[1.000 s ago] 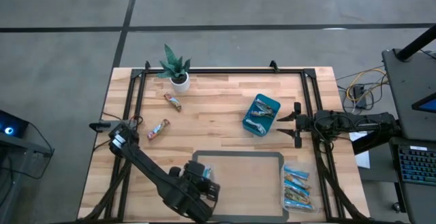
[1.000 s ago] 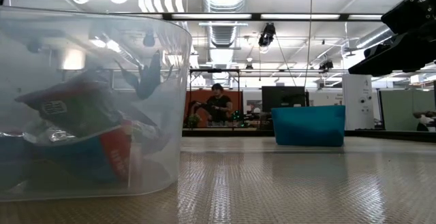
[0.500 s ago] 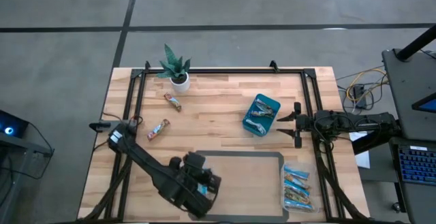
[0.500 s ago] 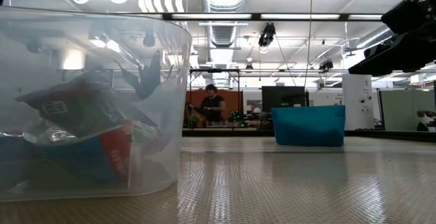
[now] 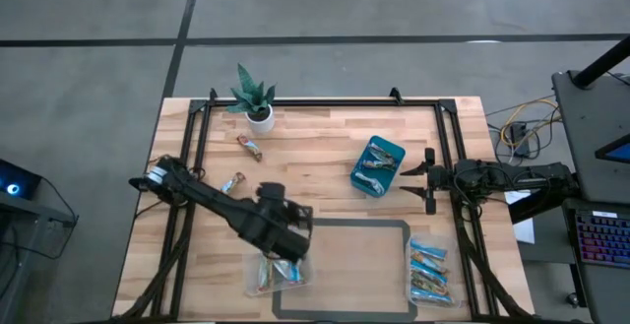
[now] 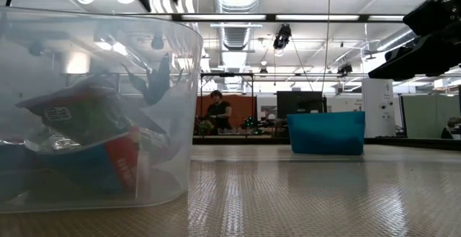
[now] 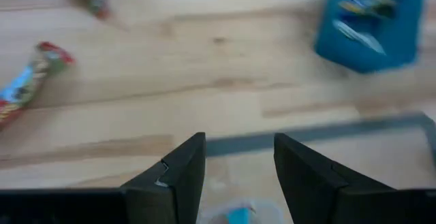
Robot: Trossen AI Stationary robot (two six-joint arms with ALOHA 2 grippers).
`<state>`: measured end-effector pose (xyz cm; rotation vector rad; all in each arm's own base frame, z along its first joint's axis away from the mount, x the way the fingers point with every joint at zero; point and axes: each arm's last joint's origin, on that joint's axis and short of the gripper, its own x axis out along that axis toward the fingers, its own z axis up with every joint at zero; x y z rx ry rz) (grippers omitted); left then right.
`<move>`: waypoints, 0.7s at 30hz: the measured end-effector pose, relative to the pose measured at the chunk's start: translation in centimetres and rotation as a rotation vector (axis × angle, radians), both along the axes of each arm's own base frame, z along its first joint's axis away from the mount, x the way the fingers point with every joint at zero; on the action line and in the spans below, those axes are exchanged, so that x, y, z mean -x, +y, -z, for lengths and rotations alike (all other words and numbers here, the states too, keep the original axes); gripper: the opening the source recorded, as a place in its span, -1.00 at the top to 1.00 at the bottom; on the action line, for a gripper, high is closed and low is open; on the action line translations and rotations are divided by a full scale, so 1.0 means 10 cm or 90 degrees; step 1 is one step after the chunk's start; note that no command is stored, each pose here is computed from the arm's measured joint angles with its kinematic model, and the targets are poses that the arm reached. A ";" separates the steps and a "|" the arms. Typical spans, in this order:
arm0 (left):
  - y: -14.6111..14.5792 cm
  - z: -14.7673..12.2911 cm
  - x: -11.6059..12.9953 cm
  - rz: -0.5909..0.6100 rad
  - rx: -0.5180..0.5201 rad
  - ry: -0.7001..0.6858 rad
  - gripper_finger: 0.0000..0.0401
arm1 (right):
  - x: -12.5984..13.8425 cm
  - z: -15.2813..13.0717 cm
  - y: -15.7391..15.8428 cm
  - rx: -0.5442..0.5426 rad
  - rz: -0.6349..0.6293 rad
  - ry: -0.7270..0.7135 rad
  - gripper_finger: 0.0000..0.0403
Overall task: Pick and place Granola Bars by type
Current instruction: Put the top red granola bar into the left transparent bin
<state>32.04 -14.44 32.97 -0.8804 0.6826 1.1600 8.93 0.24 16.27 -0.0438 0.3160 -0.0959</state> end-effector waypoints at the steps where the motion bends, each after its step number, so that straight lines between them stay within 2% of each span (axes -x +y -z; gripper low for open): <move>1: 0.05 0.02 0.03 -0.019 0.002 0.002 0.22 | 0.00 0.00 0.00 0.000 0.000 0.000 0.13; 14: 0.70 0.26 0.33 -0.229 -0.003 0.017 0.22 | 0.00 0.00 0.00 0.000 0.000 0.000 0.13; 21: 1.05 0.44 0.35 -0.284 -0.014 0.059 0.22 | 0.00 0.00 0.00 0.000 0.000 0.000 0.13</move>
